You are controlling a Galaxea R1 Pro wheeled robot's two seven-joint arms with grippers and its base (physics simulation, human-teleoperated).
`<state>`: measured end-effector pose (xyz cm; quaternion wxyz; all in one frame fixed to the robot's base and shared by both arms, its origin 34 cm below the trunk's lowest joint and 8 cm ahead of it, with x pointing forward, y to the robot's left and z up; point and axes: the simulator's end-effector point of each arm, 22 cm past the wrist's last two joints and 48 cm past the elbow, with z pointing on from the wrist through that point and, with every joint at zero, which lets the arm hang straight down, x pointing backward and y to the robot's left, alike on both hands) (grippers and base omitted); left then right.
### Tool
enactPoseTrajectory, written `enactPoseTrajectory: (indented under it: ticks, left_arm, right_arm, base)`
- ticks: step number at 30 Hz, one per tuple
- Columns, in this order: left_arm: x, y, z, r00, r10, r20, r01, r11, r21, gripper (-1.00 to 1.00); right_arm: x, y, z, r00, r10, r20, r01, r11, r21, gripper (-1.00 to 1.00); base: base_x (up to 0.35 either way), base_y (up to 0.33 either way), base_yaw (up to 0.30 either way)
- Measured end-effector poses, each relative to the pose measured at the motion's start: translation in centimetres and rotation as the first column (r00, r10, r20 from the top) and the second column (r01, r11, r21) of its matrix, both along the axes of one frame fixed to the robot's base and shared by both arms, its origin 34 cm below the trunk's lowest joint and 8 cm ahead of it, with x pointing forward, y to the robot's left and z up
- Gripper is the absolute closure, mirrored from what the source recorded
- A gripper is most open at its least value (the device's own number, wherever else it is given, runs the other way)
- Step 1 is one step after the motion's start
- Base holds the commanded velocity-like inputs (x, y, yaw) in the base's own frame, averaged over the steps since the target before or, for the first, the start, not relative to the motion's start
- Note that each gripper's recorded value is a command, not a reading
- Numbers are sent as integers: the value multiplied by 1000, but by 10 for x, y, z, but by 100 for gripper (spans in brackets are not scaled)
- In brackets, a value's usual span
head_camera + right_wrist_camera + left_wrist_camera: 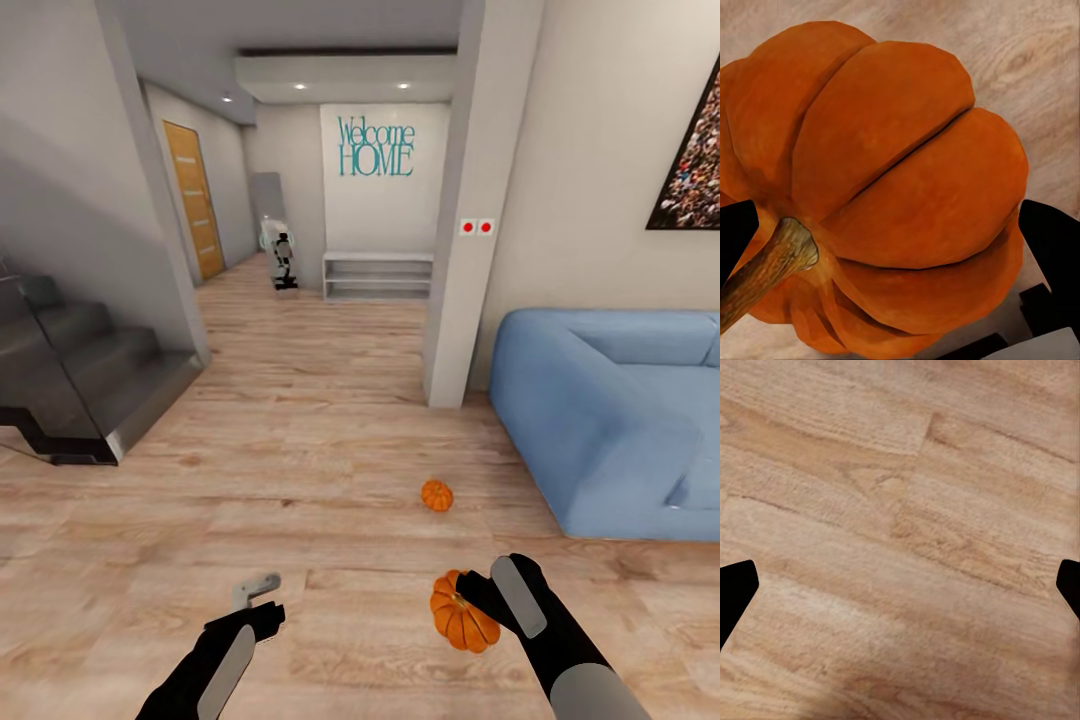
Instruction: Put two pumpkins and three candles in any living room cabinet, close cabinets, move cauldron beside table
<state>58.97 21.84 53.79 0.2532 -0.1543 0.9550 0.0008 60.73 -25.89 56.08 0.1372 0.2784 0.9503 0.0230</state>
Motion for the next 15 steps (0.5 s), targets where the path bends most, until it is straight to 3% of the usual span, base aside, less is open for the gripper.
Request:
enactPoseTrajectory:
  ticks: [15]
  left_arm:
    - [0,-1,0,1000,0,0,0,1000,-1,-100]
  right_arm:
    - [0,0,0,1000,0,0,0,1000,0,100]
  base:
    - [347,0,0]
